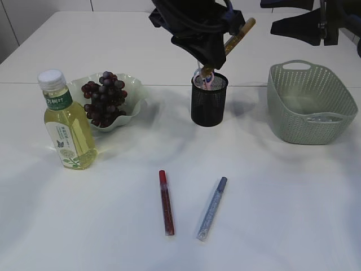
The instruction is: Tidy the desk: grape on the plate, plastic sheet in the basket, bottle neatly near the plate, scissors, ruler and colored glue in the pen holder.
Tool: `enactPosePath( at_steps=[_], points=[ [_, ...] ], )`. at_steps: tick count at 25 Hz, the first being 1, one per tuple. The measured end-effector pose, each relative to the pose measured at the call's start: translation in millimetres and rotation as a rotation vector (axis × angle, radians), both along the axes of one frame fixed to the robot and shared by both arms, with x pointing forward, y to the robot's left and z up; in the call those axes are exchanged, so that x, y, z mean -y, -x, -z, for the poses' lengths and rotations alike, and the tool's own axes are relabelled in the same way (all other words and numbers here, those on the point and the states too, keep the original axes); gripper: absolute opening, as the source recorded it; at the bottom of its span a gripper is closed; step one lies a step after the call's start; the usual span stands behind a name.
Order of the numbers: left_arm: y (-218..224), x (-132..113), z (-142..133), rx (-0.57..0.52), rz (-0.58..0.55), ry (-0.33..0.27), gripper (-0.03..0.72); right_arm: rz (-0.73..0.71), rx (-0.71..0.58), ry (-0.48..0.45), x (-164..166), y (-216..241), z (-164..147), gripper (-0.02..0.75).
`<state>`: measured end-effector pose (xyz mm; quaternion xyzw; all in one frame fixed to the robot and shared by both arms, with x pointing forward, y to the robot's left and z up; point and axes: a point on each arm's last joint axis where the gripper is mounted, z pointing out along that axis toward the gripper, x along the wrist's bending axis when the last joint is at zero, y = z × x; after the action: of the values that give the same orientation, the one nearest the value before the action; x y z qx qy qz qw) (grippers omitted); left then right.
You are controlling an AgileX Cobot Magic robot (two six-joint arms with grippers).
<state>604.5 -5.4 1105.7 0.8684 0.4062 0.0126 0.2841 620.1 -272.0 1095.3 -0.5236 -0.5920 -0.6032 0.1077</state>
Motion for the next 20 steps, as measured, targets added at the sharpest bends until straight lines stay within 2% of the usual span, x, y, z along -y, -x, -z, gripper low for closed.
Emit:
enactPosePath(
  at_steps=[6,12,20],
  points=[
    [-1,2,-1,0.011,-0.004,0.023,0.125,-0.002,0.001,0.002,-2,0,0,0.547],
    [-2,3,-3,0.021,-0.009,0.048,0.128,-0.014,0.005,0.014,-20,-1,1,0.547],
    [-2,4,-5,0.029,-0.011,0.066,0.133,0.014,0.010,0.017,-21,-4,1,0.547]
  ],
)
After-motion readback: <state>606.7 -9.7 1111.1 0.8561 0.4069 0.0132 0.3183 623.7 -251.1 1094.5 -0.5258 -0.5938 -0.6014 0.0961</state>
